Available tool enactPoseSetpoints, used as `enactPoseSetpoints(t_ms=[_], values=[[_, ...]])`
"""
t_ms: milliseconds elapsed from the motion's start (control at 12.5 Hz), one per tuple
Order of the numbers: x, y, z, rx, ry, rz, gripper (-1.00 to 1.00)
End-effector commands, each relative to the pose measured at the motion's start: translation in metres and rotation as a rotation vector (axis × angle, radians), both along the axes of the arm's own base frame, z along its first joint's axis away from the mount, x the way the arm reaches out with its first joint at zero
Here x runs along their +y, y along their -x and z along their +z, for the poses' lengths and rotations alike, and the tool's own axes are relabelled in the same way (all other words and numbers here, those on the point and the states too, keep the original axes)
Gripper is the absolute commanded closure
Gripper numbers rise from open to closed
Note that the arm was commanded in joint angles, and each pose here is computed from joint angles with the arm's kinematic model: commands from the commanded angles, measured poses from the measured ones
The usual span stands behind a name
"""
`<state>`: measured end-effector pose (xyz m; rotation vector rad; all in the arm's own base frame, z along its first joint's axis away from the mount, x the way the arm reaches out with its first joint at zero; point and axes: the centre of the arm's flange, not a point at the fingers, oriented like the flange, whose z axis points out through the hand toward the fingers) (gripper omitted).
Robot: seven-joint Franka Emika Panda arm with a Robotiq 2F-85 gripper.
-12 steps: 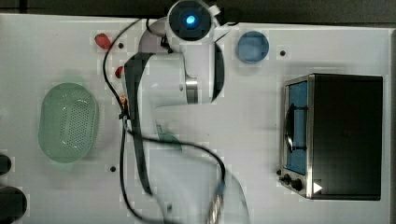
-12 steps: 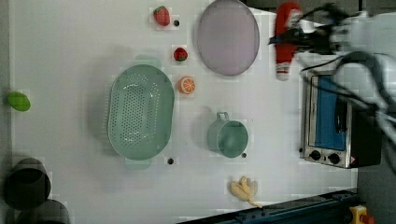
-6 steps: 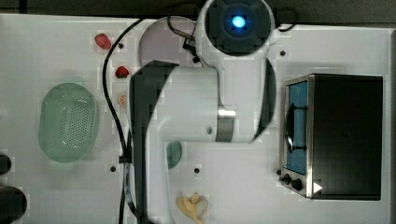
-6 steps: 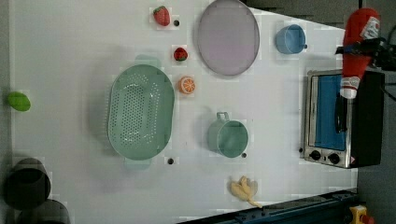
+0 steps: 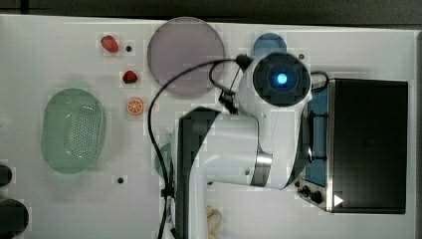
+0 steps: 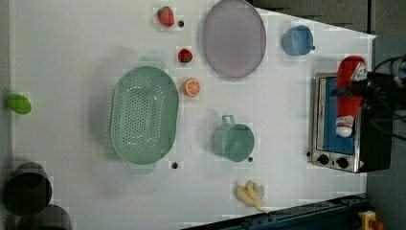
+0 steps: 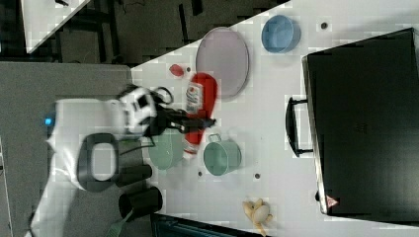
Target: Pick ketchup from plate and place it on table.
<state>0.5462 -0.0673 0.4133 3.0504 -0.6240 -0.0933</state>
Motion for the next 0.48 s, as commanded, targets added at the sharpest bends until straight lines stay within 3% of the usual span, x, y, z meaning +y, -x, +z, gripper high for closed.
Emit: enactPoseSetpoints(t_ms=[80,240,480], values=[[-0.004,0.020,-0.026,-0.008,-0.001,-0.005,-0.24],[0.000,0.031,-0.057,-0.042,0.005,-0.051,-0.24],[0.020,0.059,-0.111,-0.018,0.008,-0.154,-0.24]])
